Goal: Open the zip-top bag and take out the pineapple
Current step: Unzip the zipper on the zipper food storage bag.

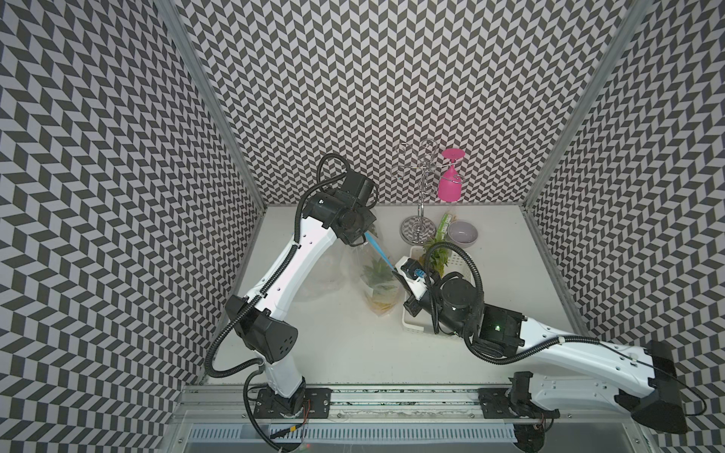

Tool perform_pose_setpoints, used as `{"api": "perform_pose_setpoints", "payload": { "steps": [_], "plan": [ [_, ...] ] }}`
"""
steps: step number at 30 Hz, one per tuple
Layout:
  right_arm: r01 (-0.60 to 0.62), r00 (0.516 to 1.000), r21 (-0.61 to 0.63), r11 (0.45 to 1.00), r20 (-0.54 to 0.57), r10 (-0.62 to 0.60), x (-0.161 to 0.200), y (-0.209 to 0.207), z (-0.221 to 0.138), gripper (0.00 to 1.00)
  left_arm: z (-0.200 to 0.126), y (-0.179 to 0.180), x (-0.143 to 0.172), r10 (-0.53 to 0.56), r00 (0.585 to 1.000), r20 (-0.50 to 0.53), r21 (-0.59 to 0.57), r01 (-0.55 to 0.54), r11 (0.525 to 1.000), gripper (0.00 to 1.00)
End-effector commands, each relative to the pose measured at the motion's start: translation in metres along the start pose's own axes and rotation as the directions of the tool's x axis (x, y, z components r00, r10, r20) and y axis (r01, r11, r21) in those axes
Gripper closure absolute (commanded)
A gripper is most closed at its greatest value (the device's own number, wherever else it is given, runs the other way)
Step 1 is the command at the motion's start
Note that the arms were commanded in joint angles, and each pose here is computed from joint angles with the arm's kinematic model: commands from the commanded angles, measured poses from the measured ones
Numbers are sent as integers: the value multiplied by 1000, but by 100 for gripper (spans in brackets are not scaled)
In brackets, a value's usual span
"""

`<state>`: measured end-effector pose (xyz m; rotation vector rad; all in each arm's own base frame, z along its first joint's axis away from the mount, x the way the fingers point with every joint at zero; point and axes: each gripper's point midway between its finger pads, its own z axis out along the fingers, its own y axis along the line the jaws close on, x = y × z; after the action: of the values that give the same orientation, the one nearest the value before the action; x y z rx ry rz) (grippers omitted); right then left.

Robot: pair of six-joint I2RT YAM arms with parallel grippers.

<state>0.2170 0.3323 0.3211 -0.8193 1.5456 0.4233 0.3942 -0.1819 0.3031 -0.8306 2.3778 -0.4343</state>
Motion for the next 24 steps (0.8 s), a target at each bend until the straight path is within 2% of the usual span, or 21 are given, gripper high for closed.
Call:
{"api": "perform_pose_setpoints", "payload": {
  "steps": [1,10,19,24],
  "plan": [
    [-57,988,-42,997,143,63,-47,2,-17,100,6,-4,-49,-23,985,173,15,20,1000,100],
    [-61,987,-40,997,145,67,-46,1,-17,100,11,-8,-72,-30,980,199,59,18,998,94],
    [-73,987,-35,997,143,77,-45,0,-17,100,8,-12,-77,-30,979,203,94,11,995,90],
    [-98,984,-18,995,145,100,-43,-4,-18,100,6,-12,-75,-22,983,180,106,2,994,95]
  ]
}}
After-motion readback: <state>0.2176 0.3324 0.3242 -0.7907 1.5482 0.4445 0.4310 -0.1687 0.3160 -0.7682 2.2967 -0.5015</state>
